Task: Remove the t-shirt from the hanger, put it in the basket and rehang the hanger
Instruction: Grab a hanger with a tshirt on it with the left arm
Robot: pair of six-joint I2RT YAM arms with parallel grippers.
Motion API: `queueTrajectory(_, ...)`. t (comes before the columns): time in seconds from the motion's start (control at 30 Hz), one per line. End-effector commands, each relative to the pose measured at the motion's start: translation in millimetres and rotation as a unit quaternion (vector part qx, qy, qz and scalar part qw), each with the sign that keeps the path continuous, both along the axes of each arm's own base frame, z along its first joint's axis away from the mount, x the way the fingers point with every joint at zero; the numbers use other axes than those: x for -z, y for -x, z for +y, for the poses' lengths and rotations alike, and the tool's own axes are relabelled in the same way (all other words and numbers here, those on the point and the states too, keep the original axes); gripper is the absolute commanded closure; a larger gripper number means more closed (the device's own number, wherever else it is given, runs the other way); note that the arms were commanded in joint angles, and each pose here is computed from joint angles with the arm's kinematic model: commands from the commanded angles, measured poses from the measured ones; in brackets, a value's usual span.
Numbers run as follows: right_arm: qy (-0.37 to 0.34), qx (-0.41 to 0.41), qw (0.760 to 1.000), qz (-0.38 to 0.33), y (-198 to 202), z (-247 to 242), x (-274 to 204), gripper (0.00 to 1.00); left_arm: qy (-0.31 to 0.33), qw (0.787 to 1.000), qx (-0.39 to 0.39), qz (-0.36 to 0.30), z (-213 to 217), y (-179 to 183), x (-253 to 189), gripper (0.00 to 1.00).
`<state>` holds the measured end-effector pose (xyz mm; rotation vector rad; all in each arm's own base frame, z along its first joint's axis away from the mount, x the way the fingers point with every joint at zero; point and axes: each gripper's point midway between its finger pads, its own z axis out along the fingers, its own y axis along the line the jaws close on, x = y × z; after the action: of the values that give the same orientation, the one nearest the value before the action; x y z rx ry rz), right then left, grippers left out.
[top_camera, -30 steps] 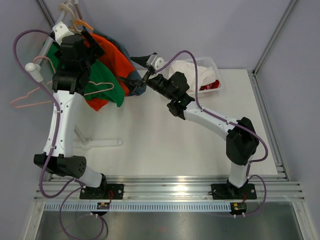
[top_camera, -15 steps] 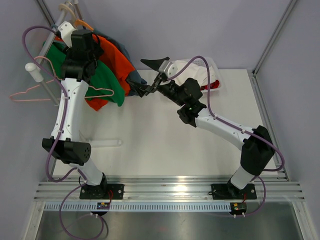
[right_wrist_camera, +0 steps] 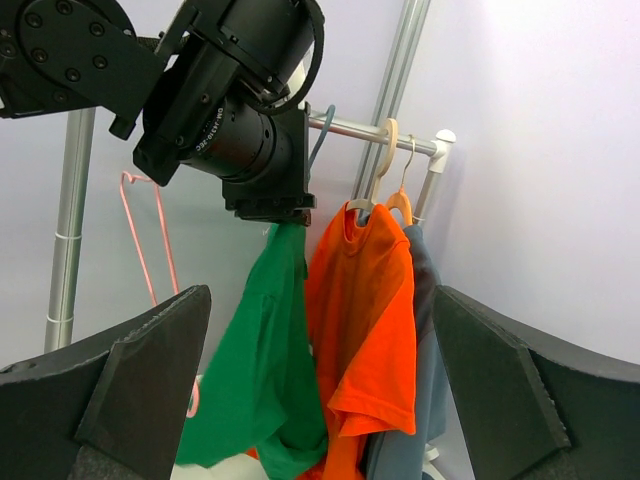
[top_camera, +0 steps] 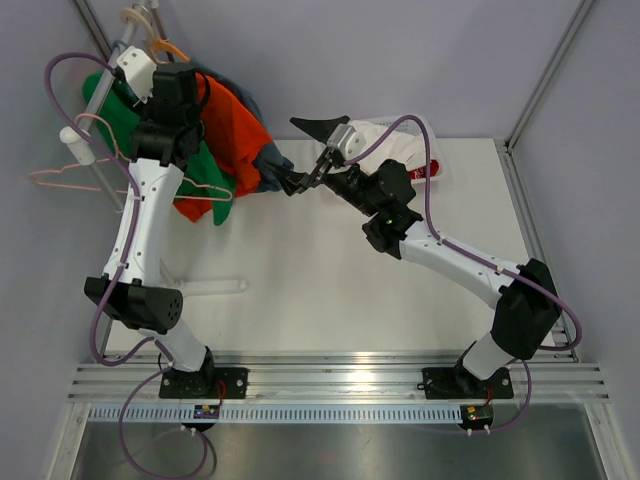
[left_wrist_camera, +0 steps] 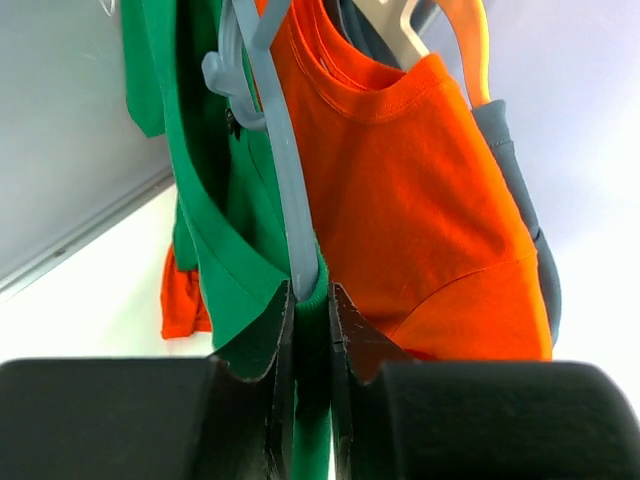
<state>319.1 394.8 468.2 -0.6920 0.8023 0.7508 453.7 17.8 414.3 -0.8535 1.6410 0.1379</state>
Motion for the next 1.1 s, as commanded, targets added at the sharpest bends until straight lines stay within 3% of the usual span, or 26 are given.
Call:
queueTrajectory(0.0,-0.024,0.016,0.999,-0.027,10.0,-16.4,-25.8,0.01,-0.018,0.997,-0.026,-0.064,4.5,21.2,-52.7,1.0)
queueTrajectory(0.5,-0.014,0.013,1.0,-0.022,7.7,-12.1,-22.1,0.01,-0.092,0.985,-0.108,-0.093,17.7,32.5,-95.6,1.0)
queueTrajectory(0.73,-0.009,0.01,1.0,-0.016,5.2,-8.0,-18.1,0.0,-0.117,0.98,-0.127,-0.094,13.1,42.3,-89.4,1.0)
queueTrajectory(1.07,-0.008,0.009,1.0,-0.014,2.6,-5.8,-16.6,0.01,-0.089,0.986,-0.093,-0.103,-7.7,48.3,-74.3,1.0)
